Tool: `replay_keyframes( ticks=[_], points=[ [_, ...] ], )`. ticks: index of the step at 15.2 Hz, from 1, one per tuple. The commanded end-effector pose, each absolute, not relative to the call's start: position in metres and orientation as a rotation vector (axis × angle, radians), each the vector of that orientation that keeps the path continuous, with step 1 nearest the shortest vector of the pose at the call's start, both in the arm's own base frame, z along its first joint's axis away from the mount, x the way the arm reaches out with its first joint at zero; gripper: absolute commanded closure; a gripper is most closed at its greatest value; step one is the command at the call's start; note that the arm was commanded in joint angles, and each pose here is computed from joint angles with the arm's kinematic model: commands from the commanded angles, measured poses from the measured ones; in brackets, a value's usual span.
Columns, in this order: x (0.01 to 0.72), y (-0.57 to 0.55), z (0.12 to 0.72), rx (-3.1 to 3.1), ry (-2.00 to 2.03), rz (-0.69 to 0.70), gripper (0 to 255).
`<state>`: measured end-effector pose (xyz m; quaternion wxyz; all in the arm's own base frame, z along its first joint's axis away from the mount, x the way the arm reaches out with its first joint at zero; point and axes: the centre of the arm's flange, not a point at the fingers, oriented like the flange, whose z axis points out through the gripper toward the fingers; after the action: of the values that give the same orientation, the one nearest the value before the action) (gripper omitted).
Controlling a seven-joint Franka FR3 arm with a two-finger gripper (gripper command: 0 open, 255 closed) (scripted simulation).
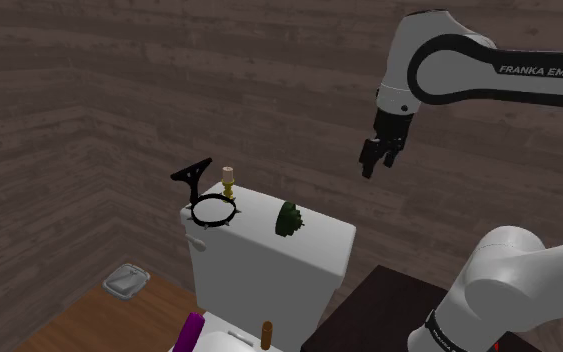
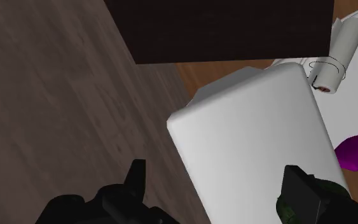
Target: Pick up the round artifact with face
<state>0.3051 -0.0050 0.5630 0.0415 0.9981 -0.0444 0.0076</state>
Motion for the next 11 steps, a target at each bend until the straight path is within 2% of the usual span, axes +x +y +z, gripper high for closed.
replay_keyframes(
  ticks=[1, 11],
  points=[
    [0.305, -0.005, 0.563, 3.055, -0.136, 0.023, 0],
    [0.405, 0.038, 0.481, 3.149, 0.467, -0.15, 0]
  ],
)
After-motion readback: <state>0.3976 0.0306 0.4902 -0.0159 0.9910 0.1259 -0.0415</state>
